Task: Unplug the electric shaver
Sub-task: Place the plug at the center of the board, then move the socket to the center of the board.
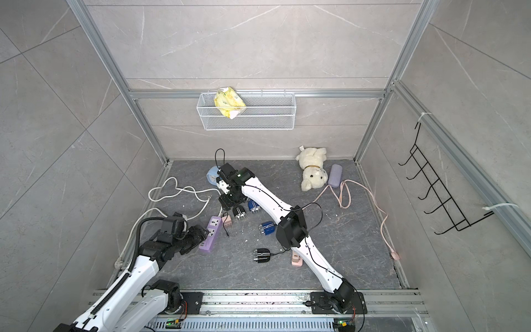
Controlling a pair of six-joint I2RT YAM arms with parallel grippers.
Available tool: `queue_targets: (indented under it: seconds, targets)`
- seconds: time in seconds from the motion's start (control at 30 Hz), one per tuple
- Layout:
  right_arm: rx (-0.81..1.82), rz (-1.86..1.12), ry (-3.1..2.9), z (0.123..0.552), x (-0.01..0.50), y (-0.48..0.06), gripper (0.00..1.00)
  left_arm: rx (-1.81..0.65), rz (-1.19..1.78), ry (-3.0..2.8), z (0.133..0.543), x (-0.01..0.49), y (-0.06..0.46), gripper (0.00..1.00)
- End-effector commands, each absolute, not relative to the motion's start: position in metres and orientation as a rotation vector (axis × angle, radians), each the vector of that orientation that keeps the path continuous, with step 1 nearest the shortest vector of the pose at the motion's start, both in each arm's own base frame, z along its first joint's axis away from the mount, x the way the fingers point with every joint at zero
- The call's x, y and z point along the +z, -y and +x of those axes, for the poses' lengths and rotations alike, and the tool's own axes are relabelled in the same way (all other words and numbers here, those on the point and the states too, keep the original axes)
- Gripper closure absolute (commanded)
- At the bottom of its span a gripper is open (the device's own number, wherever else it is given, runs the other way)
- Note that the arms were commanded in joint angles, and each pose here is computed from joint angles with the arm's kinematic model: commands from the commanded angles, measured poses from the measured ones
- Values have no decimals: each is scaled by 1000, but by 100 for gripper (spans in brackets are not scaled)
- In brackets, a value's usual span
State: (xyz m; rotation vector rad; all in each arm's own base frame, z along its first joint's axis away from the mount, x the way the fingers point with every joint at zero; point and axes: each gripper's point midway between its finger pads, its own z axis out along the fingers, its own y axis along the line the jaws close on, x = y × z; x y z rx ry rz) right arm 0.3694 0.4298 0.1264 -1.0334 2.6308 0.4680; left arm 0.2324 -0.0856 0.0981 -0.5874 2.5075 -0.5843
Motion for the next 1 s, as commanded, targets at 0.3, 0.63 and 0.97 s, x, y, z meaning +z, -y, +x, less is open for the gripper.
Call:
queue_targets:
  seconds: [0.3,0.63,0.97]
  targets:
    - [441,-853,-2512,345,184,-364,30,-351,-229,-2735,255,75,106,27]
    - [397,-731,-2563,312,166,-295,27,-262,-126,-2774,262,66,106,26]
    - [421,-710,-2596,299,152,-288,27,-157,-65,-2831,267,53,100,25]
